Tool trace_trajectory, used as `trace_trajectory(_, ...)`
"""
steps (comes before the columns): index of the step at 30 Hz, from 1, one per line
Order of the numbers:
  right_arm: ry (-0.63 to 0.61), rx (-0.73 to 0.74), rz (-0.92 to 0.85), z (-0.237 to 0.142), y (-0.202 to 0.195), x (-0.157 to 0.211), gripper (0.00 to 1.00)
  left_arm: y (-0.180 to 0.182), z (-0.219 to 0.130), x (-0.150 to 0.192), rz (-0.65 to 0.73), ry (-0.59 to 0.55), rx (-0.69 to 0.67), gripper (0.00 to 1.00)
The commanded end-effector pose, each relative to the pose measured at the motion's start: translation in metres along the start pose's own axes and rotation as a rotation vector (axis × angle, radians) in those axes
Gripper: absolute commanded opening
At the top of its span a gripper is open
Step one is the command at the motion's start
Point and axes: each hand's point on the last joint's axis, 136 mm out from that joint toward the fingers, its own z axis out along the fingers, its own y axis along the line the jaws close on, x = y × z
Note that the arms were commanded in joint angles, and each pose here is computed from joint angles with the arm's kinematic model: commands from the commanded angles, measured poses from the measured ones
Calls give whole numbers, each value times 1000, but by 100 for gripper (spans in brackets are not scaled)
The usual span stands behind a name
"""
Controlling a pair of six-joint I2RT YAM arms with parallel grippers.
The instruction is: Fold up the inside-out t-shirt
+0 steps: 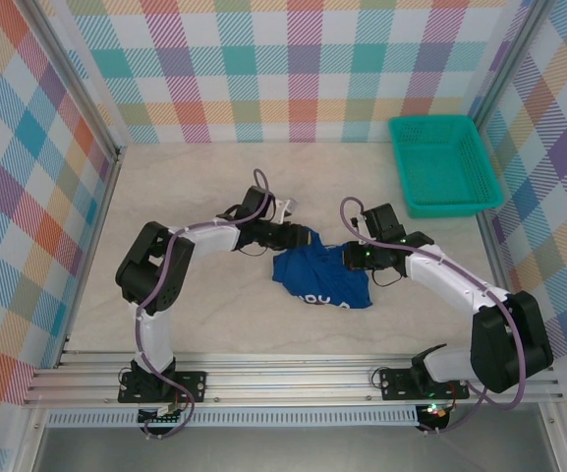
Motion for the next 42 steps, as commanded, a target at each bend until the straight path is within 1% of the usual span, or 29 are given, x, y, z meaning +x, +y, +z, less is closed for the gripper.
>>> trace_trajectory(1, -109, -17, -53, -20, 10, -30, 0, -29, -16, -26, 79, -64, 41, 23)
trace_trajectory(3, -195, -22, -95, -41, 17, -49, 0, -51, -38, -46, 130, -133, 71, 10)
trace_trajectory(4, -259, -31, -119, -56, 22, -63, 0, -64, -53, -56, 164, -178, 86, 4)
trace_trajectory(5, -320, -43, -140, -71, 29, -75, 0, -77, -69, -65, 196, -219, 96, 1)
trace_trajectory(7, -469, -78, -189, -113, 46, -101, 0, -105, -114, -86, 268, -338, 105, 0)
trace_trajectory(9, -605, -138, -242, -154, 65, -119, 0, -132, -159, -98, 338, -461, 101, 0)
trace_trajectory(10, -670, -180, -272, -174, 76, -125, 0, -149, -181, -100, 385, -519, 100, 0)
trace_trajectory(12, -754, -250, -321, -204, 93, -130, 0, -175, -216, -98, 461, -608, 98, 0)
trace_trajectory(16, -847, -361, -419, -245, 123, -130, 0, -213, -268, -84, 575, -733, 102, 0)
trace_trajectory(18, -872, -397, -453, -259, 132, -127, 0, -220, -285, -76, 604, -776, 79, 0)
trace_trajectory(20, -877, -427, -465, -268, 138, -124, 0, -220, -298, -71, 593, -806, 41, 0)
trace_trajectory(23, -852, -469, -472, -272, 143, -113, 0, -219, -311, -59, 560, -819, 20, 0)
trace_trajectory(27, -811, -527, -474, -269, 148, -93, 0, -209, -307, -36, 559, -779, 12, 0)
trace_trajectory(32, -763, -542, -435, -256, 146, -85, 1, -200, -276, -13, 551, -661, 86, 0)
trace_trajectory(37, -700, -493, -429, -246, 140, -80, 0, -184, -246, -10, 439, -591, 120, 0)
trace_trajectory(40, -650, -457, -430, -247, 133, -68, 0, -185, -230, 1, 402, -516, 149, 0)
trace_trajectory(42, -625, -451, -427, -251, 130, -57, 0, -190, -227, 9, 386, -486, 167, 0)
